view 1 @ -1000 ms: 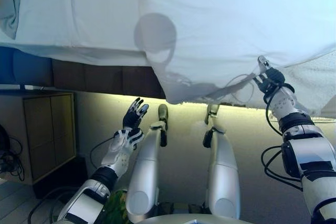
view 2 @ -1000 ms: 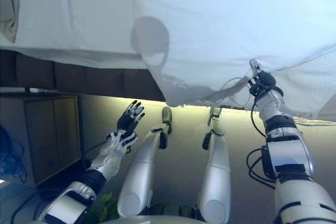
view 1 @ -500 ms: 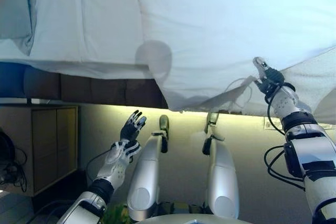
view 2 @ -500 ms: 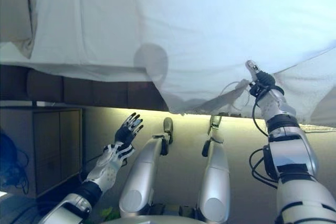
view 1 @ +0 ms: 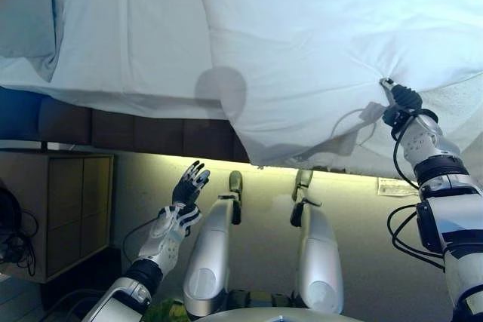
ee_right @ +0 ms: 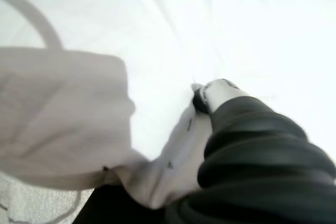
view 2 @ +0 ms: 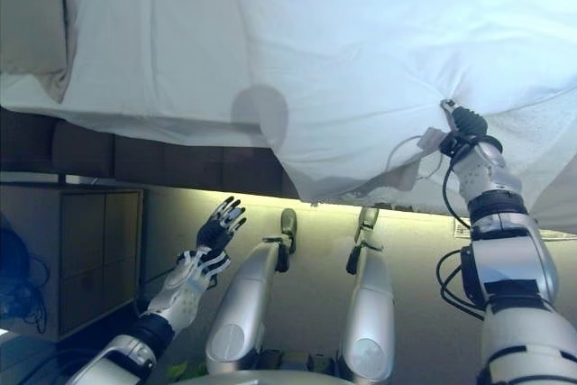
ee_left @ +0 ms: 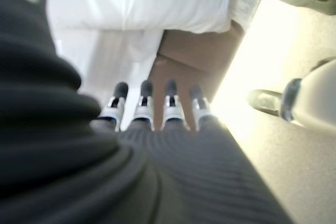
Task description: Make the bed neatly
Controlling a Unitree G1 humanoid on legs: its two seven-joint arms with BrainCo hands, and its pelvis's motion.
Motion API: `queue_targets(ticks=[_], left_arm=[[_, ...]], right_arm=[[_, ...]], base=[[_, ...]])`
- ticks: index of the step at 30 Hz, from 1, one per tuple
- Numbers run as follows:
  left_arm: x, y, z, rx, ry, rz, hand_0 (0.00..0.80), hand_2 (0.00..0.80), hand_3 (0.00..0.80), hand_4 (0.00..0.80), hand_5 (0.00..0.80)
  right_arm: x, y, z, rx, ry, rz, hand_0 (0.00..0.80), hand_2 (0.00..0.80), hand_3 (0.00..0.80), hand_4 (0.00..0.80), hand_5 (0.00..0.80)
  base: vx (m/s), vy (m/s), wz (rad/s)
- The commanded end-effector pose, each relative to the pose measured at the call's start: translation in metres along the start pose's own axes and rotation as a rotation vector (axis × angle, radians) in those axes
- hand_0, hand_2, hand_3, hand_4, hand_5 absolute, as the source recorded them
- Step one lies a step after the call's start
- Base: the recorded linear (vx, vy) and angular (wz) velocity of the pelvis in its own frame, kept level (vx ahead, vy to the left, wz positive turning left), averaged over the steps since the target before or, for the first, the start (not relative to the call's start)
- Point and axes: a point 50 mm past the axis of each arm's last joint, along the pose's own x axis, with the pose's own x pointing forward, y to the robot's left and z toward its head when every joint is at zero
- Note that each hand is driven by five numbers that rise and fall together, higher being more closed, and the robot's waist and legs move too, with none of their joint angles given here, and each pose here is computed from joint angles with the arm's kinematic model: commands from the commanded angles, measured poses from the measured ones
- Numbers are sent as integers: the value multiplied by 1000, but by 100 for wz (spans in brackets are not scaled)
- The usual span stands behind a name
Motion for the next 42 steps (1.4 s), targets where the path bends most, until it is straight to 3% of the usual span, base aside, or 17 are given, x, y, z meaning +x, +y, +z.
queue_targets(ticks=[1, 8, 16, 21, 23, 32, 42], left_arm=[[-4, -5, 13, -11, -82, -61, 0, 0, 0, 0, 0], [3, -31, 33, 4, -116, -174, 0, 0, 0, 0, 0], [14, -67, 24, -55, 48, -259, 0, 0, 0, 0, 0], [21, -76, 10, -62, 144, -192, 0, 0, 0, 0, 0], [21, -74, -1, -123, 197, -160, 0, 0, 0, 0, 0], [10, -98, -52, -749, 424, -189, 0, 0, 0, 0, 0], [20, -141, -50, -991, 486, -248, 0, 0, 0, 0, 0]], right_arm=[[-3, 35, 63, -48, -230, 186, 800, 800, 800, 800, 800], [-3, 41, 47, -68, -185, 233, 800, 800, 800, 800, 800], [-1, 65, 40, -52, -163, 287, 800, 800, 800, 800, 800], [-3, 86, 15, -90, -92, 337, 800, 800, 800, 800, 800], [-5, 93, 5, -97, -68, 357, 800, 800, 800, 800, 800], [-16, 116, -26, -90, 4, 441, 800, 800, 800, 800, 800], [-17, 133, -30, -63, 18, 449, 800, 800, 800, 800, 800]], base=[[36, 14, -4], [41, 7, -4], [16, -1, -1], [12, 0, -1], [56, -10, -3], [90, -27, -8], [20, -4, 0]])
